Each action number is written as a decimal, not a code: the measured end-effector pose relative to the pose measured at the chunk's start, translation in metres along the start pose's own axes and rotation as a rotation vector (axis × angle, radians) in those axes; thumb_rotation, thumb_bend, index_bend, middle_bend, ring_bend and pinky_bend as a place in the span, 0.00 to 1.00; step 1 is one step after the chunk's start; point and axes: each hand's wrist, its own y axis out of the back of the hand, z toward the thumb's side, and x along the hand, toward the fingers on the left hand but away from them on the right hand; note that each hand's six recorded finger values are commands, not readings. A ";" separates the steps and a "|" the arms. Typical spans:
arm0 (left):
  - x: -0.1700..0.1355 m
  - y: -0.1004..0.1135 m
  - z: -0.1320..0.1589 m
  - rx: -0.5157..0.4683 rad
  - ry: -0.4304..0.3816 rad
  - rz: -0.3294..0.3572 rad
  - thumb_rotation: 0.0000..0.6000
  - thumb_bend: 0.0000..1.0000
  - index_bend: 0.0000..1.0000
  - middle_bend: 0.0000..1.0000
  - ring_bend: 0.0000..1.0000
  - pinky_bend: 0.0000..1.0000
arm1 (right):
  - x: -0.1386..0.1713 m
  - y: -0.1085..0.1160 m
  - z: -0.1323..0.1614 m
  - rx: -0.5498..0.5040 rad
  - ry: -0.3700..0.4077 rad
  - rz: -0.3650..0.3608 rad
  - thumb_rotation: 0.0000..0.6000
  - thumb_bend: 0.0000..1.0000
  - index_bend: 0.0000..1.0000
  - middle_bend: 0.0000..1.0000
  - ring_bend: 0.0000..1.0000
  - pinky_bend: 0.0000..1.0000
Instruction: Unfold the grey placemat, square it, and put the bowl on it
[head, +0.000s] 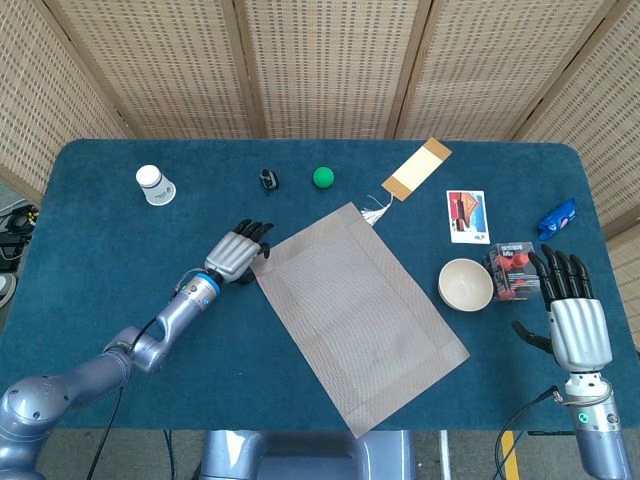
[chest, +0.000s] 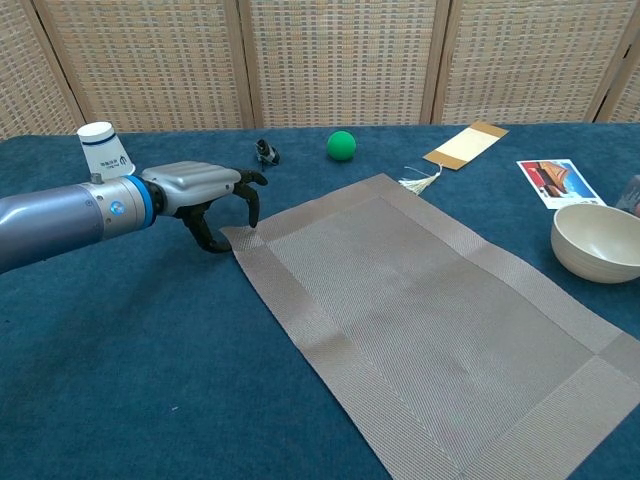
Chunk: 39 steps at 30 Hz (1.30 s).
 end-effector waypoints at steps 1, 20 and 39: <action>0.000 0.000 -0.001 -0.001 0.003 -0.001 1.00 0.34 0.40 0.00 0.00 0.00 | 0.000 0.001 0.000 0.000 0.000 -0.002 1.00 0.00 0.00 0.00 0.00 0.00; 0.003 -0.006 -0.002 -0.013 0.013 0.014 1.00 0.44 0.63 0.00 0.00 0.00 | 0.002 0.005 0.003 -0.008 0.012 -0.015 1.00 0.00 0.01 0.00 0.00 0.00; -0.053 -0.016 -0.007 0.107 -0.060 -0.005 1.00 0.44 0.71 0.00 0.00 0.00 | 0.003 0.008 0.005 -0.024 0.017 -0.019 1.00 0.00 0.02 0.00 0.00 0.00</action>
